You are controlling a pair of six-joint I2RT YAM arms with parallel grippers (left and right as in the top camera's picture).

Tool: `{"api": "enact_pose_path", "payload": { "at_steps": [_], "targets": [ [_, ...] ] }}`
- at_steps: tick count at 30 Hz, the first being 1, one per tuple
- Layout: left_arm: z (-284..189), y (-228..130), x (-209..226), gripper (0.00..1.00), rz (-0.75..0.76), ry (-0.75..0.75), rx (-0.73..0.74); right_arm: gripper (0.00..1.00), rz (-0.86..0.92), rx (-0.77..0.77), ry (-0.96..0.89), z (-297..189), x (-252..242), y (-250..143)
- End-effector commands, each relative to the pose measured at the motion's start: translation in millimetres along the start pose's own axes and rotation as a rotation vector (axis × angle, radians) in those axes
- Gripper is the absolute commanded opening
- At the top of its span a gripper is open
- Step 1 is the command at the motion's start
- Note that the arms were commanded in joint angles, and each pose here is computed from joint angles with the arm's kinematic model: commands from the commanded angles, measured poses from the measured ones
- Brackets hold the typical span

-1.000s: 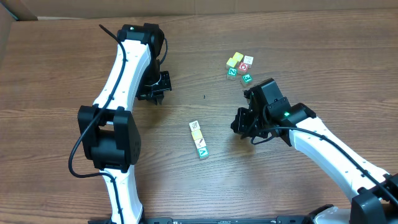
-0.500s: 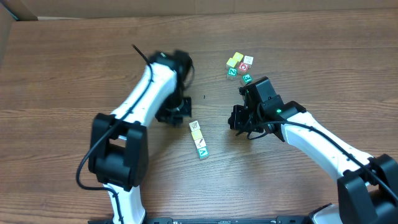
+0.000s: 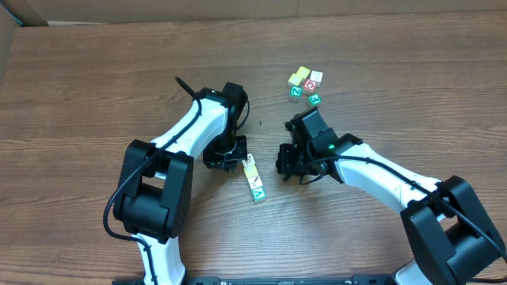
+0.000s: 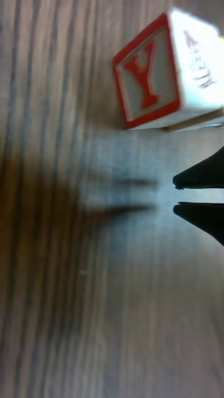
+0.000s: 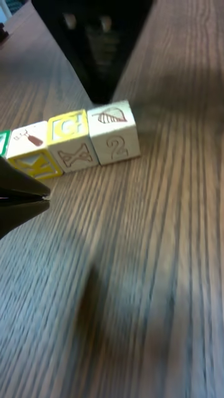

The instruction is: Flip 3 blocks

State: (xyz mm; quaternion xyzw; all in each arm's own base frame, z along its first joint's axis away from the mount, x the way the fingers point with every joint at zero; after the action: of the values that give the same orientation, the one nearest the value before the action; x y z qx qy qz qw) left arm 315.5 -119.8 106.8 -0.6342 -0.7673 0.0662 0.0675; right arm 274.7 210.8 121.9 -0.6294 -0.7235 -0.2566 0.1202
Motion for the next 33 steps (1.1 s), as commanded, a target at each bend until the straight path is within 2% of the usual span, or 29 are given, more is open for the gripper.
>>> {"api": "enact_pose_path", "payload": {
  "at_steps": [1, 7, 13, 21, 33],
  "targets": [
    [6.5, -1.1, 0.3, 0.04, -0.017, -0.025, -0.005, 0.04, 0.009, -0.037, -0.041, 0.4, -0.2, 4.2],
    [7.3, 6.9, -4.2, 0.04, 0.004, -0.057, -0.061, 0.04, 0.010, -0.081, -0.121, -0.2, -6.1, 7.1],
    [6.7, 11.6, -7.2, 0.04, 0.014, -0.078, -0.094, 0.05, 0.009, -0.079, -0.125, 0.8, -6.1, 6.3],
    [7.7, -1.0, -1.1, 0.04, 0.007, -0.044, -0.003, 0.05, 0.013, -0.068, -0.131, 1.1, -7.4, 4.5],
    [6.5, -2.8, -11.1, 0.04, 0.033, -0.172, 0.042, 0.08, 0.015, -0.062, -0.136, 1.7, -8.7, 2.8]
  ]
}}
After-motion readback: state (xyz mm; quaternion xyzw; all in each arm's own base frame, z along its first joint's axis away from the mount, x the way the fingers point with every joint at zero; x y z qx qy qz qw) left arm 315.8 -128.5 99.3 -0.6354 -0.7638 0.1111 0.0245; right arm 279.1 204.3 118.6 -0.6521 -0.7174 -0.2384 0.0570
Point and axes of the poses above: each gripper's point midway between its finger pads, its own z axis out along the fingers, its own x axis along the line the jaws close on, y = z × x, the point moved 10 cm from there along -z, back along the fingers, and after that the axes turned 6 degrees about -z, right-handed, at the moved point
